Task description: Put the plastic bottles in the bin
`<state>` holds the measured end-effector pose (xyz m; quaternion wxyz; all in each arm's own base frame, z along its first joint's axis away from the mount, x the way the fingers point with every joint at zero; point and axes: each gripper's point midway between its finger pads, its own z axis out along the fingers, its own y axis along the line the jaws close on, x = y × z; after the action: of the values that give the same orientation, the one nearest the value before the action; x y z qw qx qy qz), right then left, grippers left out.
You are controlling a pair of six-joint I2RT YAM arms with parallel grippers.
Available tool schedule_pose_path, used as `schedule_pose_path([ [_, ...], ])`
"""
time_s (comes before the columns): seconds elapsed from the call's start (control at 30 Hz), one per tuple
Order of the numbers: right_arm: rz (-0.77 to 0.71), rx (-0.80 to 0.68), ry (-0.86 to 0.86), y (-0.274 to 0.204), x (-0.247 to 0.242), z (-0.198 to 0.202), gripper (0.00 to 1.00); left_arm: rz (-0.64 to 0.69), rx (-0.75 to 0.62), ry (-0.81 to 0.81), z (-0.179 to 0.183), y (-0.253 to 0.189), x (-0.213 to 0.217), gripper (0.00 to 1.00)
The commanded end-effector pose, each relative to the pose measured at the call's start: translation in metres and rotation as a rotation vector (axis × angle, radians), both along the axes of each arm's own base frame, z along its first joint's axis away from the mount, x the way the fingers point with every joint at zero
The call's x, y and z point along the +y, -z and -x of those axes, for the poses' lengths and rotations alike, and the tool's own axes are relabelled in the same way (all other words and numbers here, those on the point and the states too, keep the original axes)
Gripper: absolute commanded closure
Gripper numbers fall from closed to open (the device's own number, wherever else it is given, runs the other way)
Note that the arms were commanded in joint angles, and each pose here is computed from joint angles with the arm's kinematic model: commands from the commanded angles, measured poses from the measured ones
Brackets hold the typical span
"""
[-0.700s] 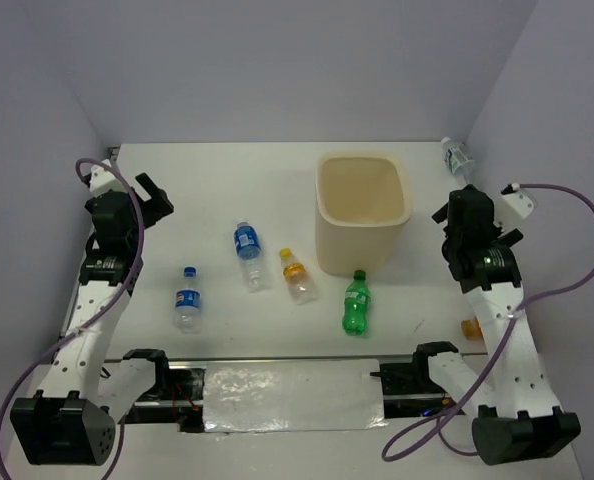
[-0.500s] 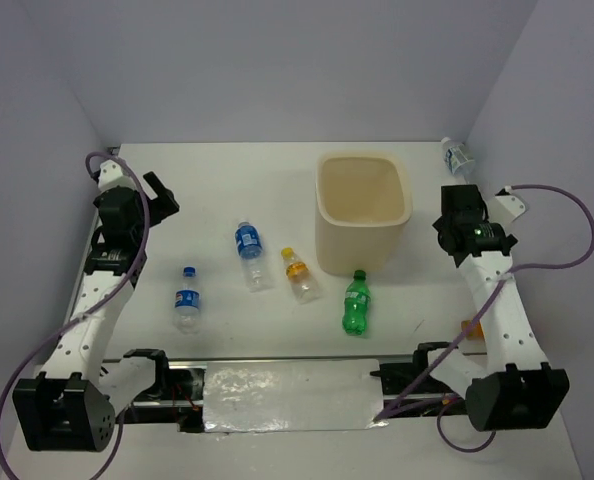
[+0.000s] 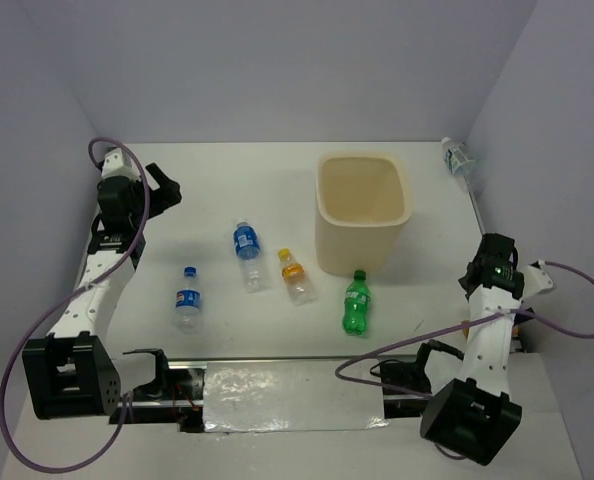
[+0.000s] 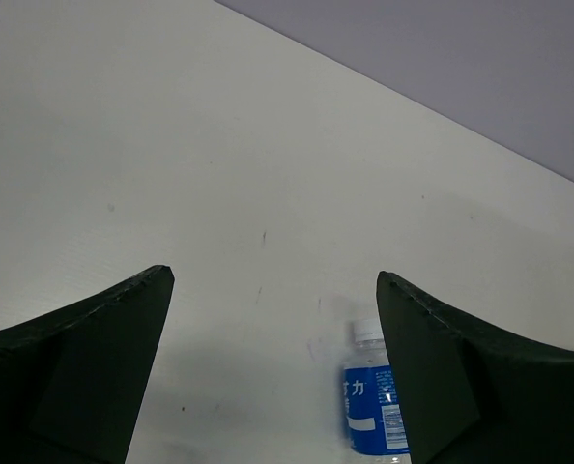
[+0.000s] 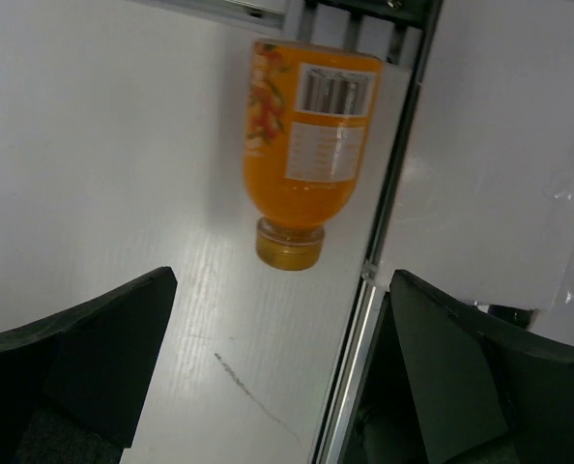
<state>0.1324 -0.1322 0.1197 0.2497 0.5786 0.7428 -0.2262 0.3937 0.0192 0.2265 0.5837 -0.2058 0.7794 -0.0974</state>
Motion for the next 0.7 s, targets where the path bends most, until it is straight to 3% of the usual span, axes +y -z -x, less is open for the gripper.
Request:
schedule_pose_path([
  [0.0, -0.029, -0.021, 0.031, 0.012, -0.006, 0.004, 0.00, 0.004, -0.136, 0.063, -0.017, -0.042, -0.006, 0.01],
  [0.53, -0.084, 0.064, 0.264, 0.074, -0.047, 0.006, 0.00, -0.033, -0.080, 0.052, -0.041, -0.023, 0.008, 0.01],
  [0.67, -0.120, 0.071, 0.265, 0.087, -0.048, 0.000, 0.09, -0.037, -0.060, 0.031, -0.042, -0.017, 0.012, 0.01],
])
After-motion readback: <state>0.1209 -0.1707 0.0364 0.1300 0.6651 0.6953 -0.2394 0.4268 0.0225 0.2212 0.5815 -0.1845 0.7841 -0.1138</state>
